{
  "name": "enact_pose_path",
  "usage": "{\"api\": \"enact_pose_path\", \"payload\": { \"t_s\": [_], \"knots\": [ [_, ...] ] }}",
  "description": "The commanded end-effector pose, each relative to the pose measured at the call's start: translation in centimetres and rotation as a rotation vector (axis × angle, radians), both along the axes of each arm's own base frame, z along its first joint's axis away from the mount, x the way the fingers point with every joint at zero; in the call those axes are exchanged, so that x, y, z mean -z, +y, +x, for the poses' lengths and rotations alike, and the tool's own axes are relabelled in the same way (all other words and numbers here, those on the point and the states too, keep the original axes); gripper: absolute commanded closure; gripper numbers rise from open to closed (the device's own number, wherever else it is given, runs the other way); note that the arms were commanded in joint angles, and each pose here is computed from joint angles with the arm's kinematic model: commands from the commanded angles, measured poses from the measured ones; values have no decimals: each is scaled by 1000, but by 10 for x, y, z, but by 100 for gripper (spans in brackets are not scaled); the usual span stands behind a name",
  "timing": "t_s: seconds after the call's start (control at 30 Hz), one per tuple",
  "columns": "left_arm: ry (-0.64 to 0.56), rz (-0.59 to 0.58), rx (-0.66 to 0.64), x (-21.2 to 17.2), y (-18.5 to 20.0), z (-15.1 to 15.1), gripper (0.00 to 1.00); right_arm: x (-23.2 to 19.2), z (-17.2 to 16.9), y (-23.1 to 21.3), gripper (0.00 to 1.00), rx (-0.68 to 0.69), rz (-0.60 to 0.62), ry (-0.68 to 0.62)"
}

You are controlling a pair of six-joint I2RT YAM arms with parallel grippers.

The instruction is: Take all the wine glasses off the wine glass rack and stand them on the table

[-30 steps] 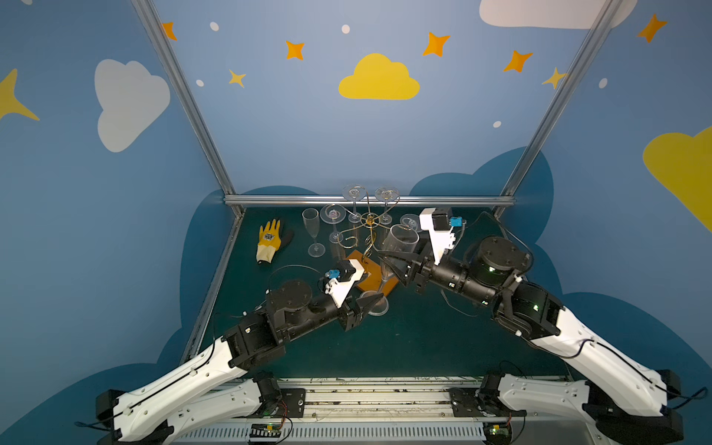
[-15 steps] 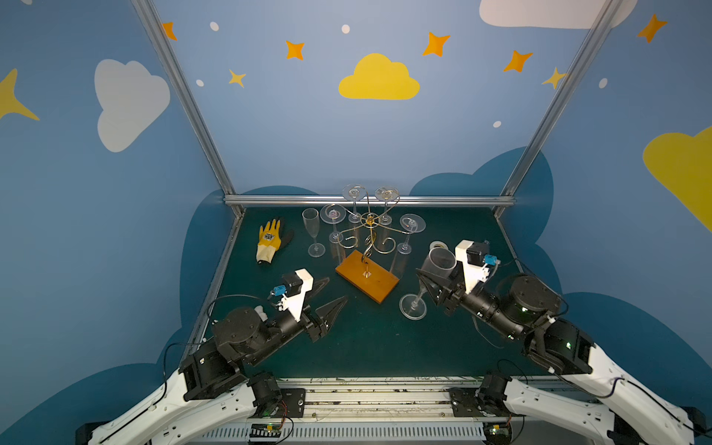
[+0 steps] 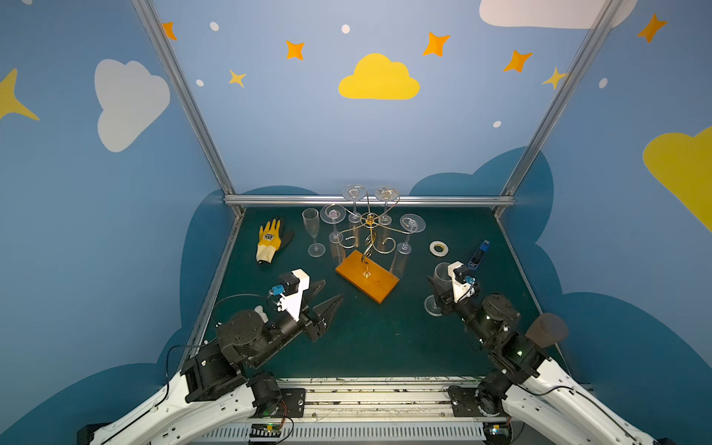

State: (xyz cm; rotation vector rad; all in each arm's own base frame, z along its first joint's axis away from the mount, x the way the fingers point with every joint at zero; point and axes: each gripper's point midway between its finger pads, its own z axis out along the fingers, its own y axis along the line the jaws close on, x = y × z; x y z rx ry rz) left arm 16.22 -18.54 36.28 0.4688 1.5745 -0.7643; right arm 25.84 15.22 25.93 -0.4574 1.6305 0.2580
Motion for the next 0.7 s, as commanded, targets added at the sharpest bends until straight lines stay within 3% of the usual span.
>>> {"api": "enact_pose_path", "payload": {
  "t_s": [0.0, 0.3, 0.67],
  "knots": [
    [11, -56, -8, -2, -2, 3, 40, -33, 11, 3, 68, -49, 113, -130],
    [19, -78, -26, -7, -6, 9, 40, -12, 59, -11, 67, -44, 117, -33],
    [14, -38, -62, -9, -11, 19, 40, -2, 123, -2, 67, -78, 92, -45]
  ]
}}
